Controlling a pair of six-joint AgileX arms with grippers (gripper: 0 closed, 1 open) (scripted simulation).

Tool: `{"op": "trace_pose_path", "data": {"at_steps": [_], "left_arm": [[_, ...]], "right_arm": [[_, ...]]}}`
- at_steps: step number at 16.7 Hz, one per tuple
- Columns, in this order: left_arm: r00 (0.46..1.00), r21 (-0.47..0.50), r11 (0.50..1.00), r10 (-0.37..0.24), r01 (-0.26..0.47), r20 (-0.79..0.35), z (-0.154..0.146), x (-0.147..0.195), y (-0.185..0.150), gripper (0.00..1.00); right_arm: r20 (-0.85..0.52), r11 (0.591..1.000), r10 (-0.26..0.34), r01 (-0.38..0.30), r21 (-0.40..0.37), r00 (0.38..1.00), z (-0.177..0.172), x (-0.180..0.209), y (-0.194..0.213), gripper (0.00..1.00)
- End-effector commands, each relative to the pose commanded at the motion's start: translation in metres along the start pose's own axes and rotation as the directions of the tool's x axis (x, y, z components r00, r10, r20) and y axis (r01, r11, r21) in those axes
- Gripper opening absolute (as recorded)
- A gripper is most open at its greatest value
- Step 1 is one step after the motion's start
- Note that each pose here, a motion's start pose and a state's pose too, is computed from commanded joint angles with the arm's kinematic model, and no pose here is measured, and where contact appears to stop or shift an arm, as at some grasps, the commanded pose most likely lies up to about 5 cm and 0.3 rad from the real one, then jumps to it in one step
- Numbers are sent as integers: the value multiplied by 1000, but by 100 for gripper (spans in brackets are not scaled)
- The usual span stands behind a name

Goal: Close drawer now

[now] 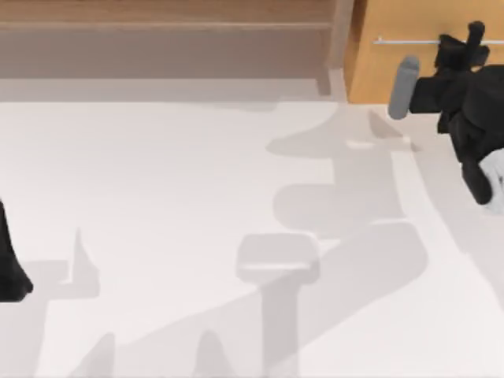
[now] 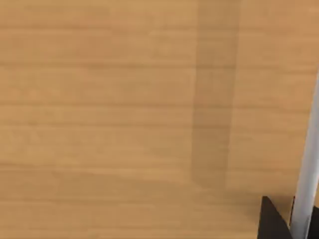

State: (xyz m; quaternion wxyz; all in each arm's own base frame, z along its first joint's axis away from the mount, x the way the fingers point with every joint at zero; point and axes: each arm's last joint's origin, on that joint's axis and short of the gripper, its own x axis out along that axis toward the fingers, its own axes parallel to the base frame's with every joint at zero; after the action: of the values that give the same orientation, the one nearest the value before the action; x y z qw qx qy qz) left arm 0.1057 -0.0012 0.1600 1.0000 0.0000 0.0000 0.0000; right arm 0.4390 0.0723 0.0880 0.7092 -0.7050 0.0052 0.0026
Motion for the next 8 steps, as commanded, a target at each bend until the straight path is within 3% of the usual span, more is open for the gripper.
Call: {"op": "trace_pose_path", "data": {"at_steps": [8], "left_arm": [[1000,0,1000,0,0,0,0,0,0,100]], "right_arm": [[0,1000,0,0,0,1000,0,0,0,90]]}}
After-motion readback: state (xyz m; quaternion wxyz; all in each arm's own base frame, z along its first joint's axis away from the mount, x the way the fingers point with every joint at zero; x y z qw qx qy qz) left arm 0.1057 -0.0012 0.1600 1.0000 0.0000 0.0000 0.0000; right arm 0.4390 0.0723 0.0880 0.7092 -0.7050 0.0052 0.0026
